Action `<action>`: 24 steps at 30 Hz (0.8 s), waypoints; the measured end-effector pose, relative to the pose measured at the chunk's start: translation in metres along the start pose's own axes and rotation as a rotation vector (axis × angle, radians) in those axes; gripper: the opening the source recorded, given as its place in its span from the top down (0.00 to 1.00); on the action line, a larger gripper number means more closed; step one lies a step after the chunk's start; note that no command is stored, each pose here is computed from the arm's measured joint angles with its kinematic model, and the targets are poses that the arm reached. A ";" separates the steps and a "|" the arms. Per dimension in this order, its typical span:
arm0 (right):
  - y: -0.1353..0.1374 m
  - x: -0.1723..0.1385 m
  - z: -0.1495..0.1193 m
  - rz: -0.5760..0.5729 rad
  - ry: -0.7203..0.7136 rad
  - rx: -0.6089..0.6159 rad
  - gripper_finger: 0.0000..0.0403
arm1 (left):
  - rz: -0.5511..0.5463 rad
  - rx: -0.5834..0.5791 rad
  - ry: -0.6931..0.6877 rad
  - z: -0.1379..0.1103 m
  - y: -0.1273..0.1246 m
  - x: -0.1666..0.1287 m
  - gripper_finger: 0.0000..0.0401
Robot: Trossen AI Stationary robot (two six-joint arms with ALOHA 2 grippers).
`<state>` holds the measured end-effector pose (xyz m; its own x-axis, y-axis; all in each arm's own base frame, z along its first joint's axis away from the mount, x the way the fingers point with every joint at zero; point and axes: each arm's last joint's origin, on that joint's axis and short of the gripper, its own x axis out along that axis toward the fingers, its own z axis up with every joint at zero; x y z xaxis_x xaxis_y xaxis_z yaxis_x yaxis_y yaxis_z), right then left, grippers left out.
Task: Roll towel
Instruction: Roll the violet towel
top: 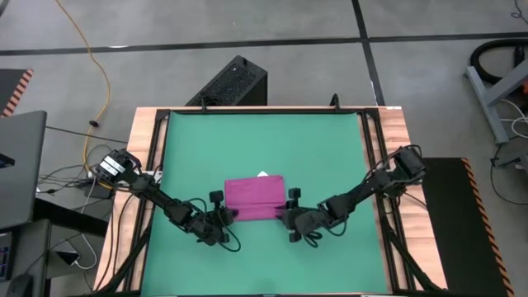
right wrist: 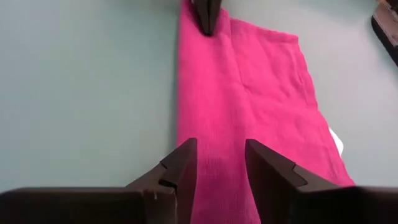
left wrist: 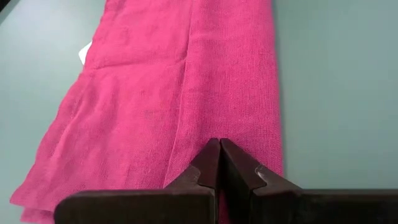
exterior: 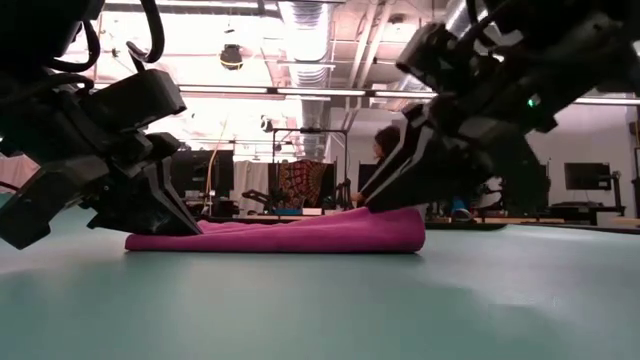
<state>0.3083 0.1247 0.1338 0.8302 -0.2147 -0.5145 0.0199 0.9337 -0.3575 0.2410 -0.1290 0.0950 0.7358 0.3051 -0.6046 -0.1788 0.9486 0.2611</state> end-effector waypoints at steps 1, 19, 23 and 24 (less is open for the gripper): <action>-0.001 0.002 -0.002 -0.005 0.002 0.009 0.63 | -0.006 0.001 0.002 0.000 0.000 0.000 1.00; -0.014 0.007 -0.035 0.024 0.090 0.177 0.69 | -0.013 -0.007 0.004 0.000 0.000 0.000 1.00; -0.014 0.007 -0.034 0.019 0.071 0.167 0.69 | -0.014 -0.009 0.002 0.000 -0.001 0.000 1.00; -0.015 0.007 -0.032 0.011 0.057 0.152 0.69 | -0.014 -0.010 0.002 0.000 -0.001 0.000 1.00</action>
<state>0.2959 0.1002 0.1100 0.7980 -0.2158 -0.5627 0.0983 0.9678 -0.2318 0.2413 -0.1295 0.0949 0.7369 0.2919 -0.6098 -0.1747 0.9536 0.2453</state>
